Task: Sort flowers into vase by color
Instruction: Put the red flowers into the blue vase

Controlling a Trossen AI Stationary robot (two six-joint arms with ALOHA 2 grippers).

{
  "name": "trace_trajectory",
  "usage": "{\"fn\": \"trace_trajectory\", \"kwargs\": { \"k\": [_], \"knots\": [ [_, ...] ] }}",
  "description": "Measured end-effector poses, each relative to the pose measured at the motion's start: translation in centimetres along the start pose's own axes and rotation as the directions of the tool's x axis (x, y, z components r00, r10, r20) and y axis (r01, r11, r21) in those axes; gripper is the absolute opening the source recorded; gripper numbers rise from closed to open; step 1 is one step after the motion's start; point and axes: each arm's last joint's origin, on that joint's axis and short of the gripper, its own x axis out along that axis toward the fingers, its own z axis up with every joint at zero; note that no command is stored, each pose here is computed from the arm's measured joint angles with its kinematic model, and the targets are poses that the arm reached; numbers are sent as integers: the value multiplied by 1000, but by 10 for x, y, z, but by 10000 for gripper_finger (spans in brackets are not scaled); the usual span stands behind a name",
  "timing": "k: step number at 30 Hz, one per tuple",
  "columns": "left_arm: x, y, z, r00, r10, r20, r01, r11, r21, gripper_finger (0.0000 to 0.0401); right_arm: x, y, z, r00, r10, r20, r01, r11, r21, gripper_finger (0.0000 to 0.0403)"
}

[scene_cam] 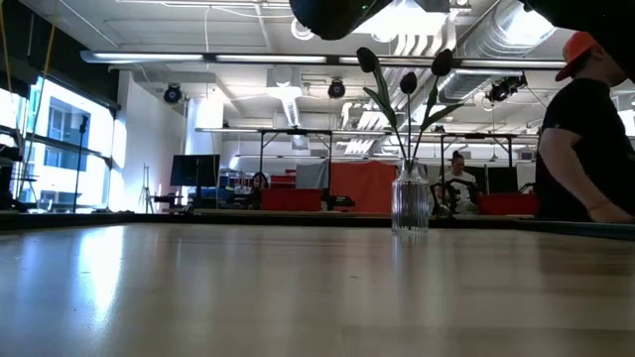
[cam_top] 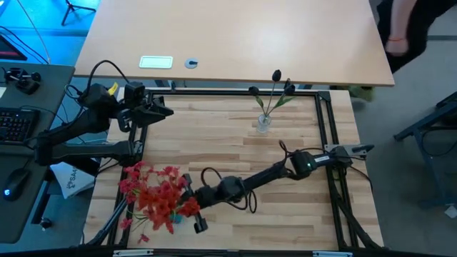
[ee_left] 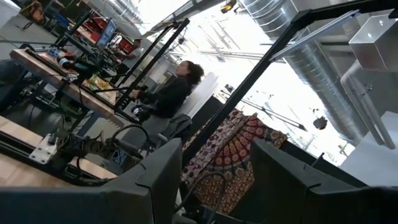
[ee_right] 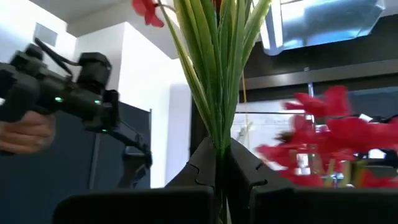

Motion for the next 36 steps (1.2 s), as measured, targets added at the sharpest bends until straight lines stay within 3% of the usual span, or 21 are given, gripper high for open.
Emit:
{"fn": "trace_trajectory", "kwargs": {
  "k": [8,19,25,36],
  "knots": [
    [0,1,1,999,23,27,-23,1000,-2,176,-1,-15,1,1000,-27,3,27,999,-41,0],
    [0,1,1,999,23,26,-23,1000,1,176,1,1,1,995,-102,13,103,992,-72,0],
    [0,1,1,999,23,26,-23,1000,0,176,15,2,8,998,-64,25,65,995,-77,0],
    [0,1,1,1000,20,22,-19,999,-26,176,32,-4,-2,991,-39,-130,24,993,-114,0]
  ]
}}
